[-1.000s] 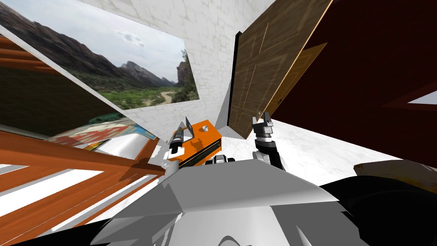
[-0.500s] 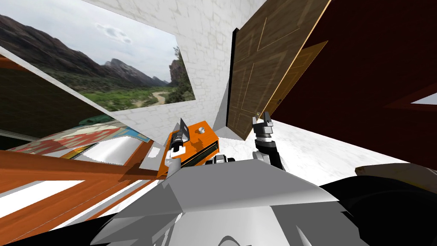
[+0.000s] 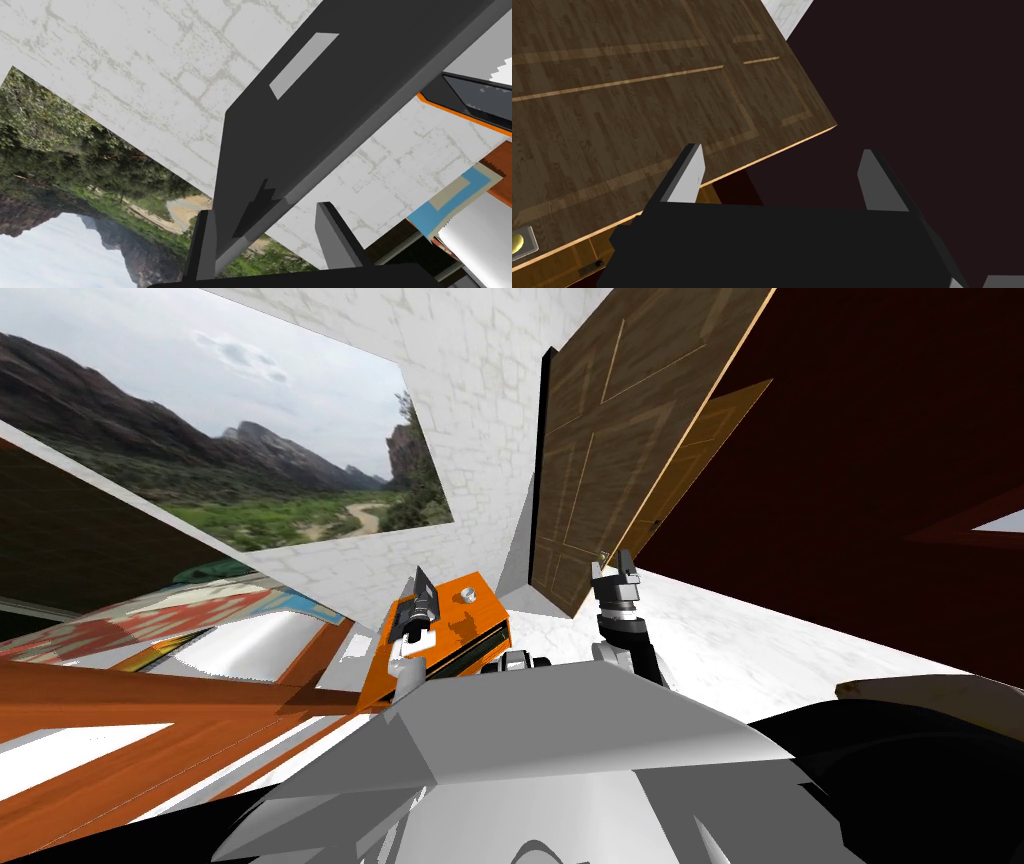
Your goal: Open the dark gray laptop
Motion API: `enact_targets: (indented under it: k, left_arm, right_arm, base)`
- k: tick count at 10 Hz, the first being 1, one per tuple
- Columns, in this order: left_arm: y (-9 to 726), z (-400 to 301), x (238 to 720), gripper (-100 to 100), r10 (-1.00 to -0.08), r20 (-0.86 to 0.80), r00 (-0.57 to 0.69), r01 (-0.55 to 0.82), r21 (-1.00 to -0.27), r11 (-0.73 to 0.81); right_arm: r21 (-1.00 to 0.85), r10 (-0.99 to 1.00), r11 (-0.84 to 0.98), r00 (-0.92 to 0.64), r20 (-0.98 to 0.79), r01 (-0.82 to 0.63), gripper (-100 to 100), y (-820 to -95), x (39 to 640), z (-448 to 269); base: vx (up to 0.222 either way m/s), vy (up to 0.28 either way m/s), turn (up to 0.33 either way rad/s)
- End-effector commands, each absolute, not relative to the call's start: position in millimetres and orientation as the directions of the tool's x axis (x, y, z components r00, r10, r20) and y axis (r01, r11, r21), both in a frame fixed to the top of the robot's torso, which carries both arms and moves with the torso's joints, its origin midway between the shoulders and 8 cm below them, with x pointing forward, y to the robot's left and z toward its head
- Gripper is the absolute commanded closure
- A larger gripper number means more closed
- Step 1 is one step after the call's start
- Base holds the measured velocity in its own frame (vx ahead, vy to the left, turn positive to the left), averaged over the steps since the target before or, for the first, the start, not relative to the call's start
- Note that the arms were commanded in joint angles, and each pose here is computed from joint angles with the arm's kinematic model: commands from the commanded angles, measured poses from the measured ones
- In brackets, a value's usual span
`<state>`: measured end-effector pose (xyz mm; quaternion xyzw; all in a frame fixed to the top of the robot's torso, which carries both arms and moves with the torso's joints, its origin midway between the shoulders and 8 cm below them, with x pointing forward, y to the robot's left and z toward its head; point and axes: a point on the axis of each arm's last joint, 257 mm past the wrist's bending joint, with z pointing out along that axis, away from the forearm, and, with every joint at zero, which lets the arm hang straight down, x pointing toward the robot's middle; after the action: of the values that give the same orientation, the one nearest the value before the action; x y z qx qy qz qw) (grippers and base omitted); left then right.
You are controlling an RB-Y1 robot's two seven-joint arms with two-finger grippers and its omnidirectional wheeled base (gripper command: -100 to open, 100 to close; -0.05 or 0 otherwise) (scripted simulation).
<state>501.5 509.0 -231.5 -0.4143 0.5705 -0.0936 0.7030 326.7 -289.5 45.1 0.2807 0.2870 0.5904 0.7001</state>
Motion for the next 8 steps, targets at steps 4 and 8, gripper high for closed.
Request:
enact_targets:
  k: [4,8]
  left_arm:
    - [486,-237,517,100,-0.744,-0.546,0.385,-0.241,-0.838,0.490]
    - [471,-240,526,100,-0.816,-0.410,0.407,-0.171,-0.912,0.373]
  right_arm:
    - [0.732,0.988,0.145,0.138,-0.071,-0.666,0,-290,327,45]
    - [0.732,0.988,0.145,0.138,-0.071,-0.666,0,-290,327,45]
  base:
    - [-0.049,0.102,0.052]
    - [-0.041,0.081,0.037]
